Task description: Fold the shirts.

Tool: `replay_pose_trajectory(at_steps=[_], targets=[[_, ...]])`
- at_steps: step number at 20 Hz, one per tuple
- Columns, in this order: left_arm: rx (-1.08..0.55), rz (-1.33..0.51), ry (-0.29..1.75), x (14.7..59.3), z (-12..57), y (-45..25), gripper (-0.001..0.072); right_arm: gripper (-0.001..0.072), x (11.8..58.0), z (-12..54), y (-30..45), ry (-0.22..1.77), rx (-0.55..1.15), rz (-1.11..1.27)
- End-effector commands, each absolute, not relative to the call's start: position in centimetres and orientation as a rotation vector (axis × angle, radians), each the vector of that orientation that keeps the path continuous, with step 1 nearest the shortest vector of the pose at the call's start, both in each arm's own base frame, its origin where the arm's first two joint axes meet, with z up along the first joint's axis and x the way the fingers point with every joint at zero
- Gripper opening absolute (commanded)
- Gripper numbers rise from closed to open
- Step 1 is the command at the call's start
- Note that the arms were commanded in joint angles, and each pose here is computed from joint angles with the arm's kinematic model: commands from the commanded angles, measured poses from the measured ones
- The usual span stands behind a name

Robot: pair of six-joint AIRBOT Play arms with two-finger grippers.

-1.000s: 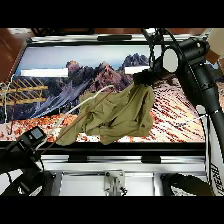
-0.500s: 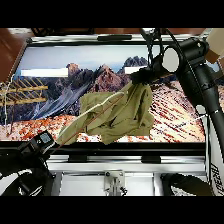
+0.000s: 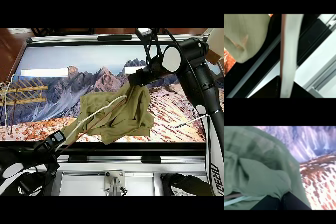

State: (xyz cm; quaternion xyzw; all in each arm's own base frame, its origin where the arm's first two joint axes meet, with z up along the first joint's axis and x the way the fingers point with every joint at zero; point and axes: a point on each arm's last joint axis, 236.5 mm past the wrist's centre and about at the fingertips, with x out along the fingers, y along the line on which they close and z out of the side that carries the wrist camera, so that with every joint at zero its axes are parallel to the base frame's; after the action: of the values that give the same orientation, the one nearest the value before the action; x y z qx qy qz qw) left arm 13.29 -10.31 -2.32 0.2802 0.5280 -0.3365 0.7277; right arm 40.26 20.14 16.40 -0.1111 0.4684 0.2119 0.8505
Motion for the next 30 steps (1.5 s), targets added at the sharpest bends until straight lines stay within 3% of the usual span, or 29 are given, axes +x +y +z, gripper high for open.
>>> replay_pose_trajectory(at_steps=[1, 7, 10, 13, 21, 30], targets=[[0.615, -0.784, 1.160, 14.0, -3.5, -11.8, 0.0047, 0.0067, 38.5, 17.8, 23.1, 0.964, -0.184, 0.596], [0.590, -0.810, 1.102, 15.5, -2.5, -13.6, 0.0046, 0.0066, 35.1, 23.6, 25.7, 0.845, -0.050, 0.741], [0.651, -0.695, 1.113, 16.8, -1.1, -11.1, 0.0047, 0.0066, 33.6, 25.2, 25.5, 0.824, -0.035, 0.764], [0.746, -0.611, 1.154, 16.9, 0.4, -8.0, 0.0047, 0.0066, 32.7, 25.5, 24.3, 0.834, -0.067, 0.741], [0.708, -0.528, 1.084, 15.3, 4.9, -5.1, 0.0046, 0.0066, 32.7, 25.0, 23.3, 0.861, -0.082, 0.698], [0.761, -0.540, 1.080, 15.3, 5.1, -4.6, 0.0046, 0.0066, 32.8, 25.0, 23.3, 0.854, -0.088, 0.702]])
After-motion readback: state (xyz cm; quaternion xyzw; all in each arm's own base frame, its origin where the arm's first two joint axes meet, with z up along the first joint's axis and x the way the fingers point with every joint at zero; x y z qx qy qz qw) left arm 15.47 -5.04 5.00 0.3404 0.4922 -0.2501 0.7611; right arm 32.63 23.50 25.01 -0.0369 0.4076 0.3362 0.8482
